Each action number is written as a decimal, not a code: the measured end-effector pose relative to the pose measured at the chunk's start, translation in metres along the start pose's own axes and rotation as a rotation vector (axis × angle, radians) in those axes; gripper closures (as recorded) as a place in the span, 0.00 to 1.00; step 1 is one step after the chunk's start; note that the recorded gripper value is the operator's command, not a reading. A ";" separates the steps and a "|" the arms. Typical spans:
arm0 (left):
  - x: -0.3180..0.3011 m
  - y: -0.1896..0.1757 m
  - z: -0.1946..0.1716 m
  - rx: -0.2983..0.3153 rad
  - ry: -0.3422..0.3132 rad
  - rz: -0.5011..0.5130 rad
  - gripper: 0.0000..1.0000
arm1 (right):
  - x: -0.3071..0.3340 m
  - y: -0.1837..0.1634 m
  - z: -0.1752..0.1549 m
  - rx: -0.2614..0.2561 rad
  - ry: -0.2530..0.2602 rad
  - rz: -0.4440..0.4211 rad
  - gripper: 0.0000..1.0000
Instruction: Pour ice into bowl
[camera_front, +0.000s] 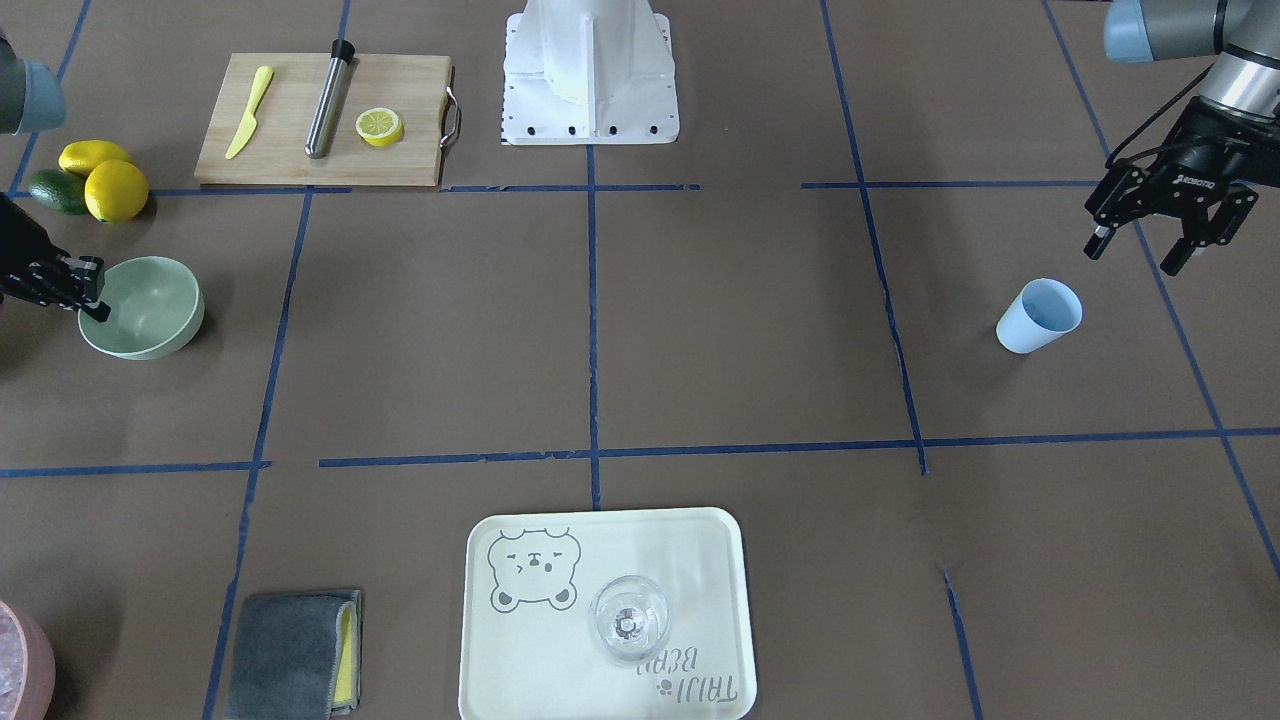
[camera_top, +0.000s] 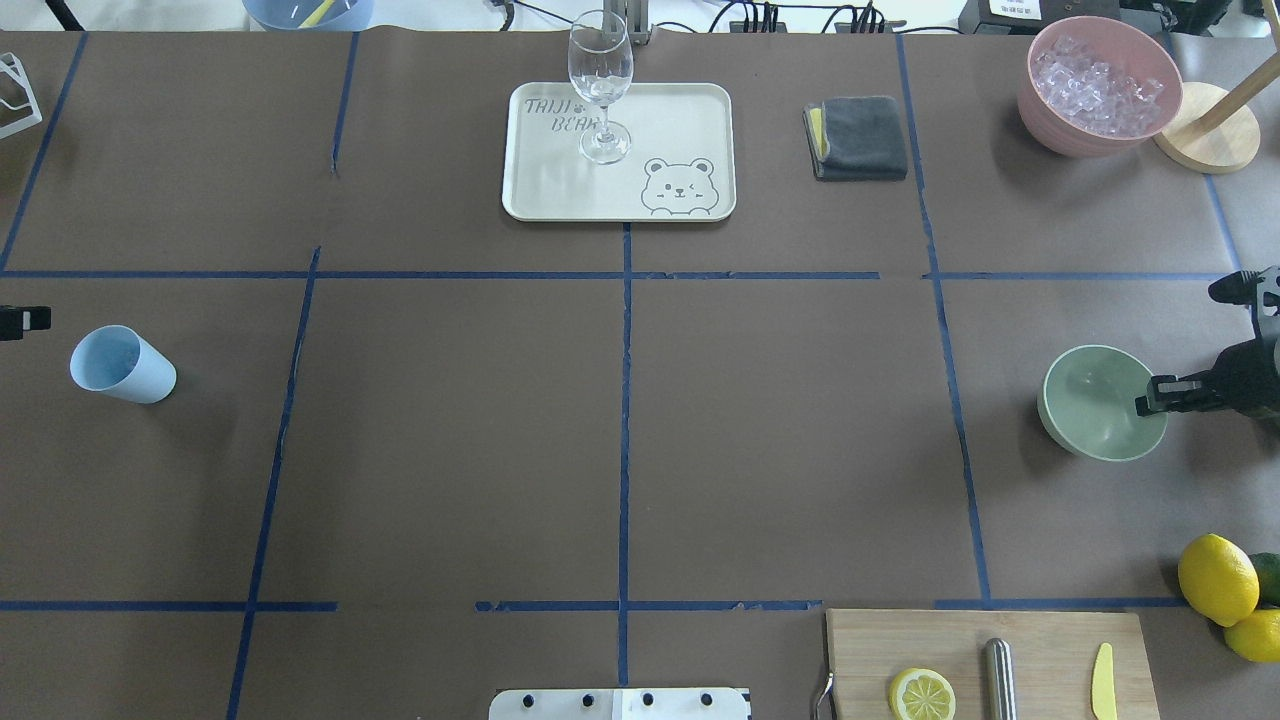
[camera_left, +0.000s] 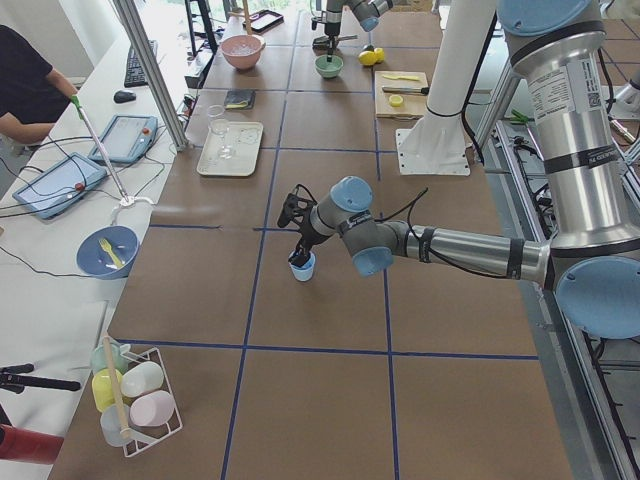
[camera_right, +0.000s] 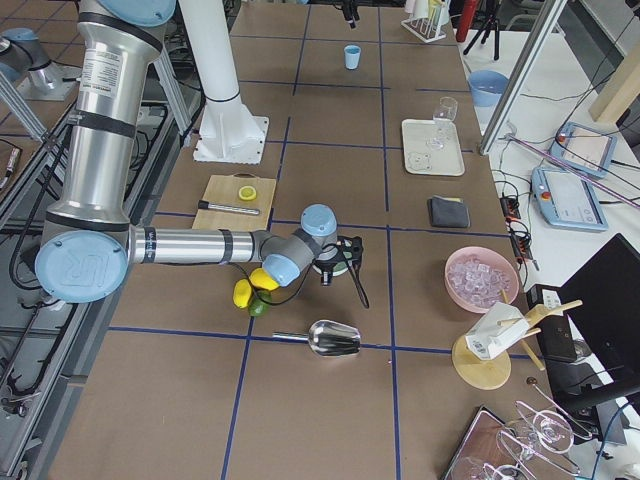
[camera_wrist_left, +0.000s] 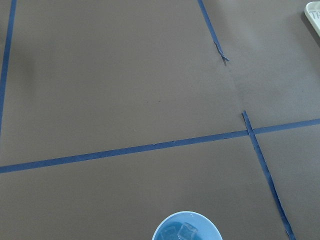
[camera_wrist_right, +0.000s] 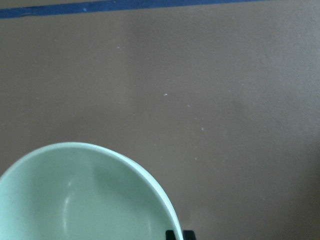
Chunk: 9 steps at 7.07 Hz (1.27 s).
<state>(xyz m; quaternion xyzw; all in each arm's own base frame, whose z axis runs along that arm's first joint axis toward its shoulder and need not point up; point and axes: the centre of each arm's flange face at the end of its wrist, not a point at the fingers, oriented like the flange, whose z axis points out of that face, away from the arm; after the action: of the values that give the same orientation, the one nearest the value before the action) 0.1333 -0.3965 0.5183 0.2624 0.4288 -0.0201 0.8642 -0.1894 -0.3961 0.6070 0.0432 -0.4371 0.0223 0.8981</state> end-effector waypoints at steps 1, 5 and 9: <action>0.011 0.013 0.011 0.020 -0.012 -0.013 0.00 | -0.013 -0.001 -0.014 -0.011 -0.046 -0.004 1.00; 0.046 0.099 0.037 0.101 -0.045 -0.070 0.00 | -0.114 -0.048 -0.061 -0.015 -0.225 0.137 1.00; 0.049 0.160 0.061 0.294 -0.168 -0.068 0.00 | -0.245 -0.084 -0.072 -0.049 -0.309 0.254 1.00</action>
<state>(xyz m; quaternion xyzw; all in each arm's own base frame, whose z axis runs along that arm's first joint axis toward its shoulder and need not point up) 0.2499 -0.2780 0.5817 0.3688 0.3563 -0.1337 0.8480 -0.2775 -0.4734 0.3653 -0.0312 -0.5719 0.1181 0.8112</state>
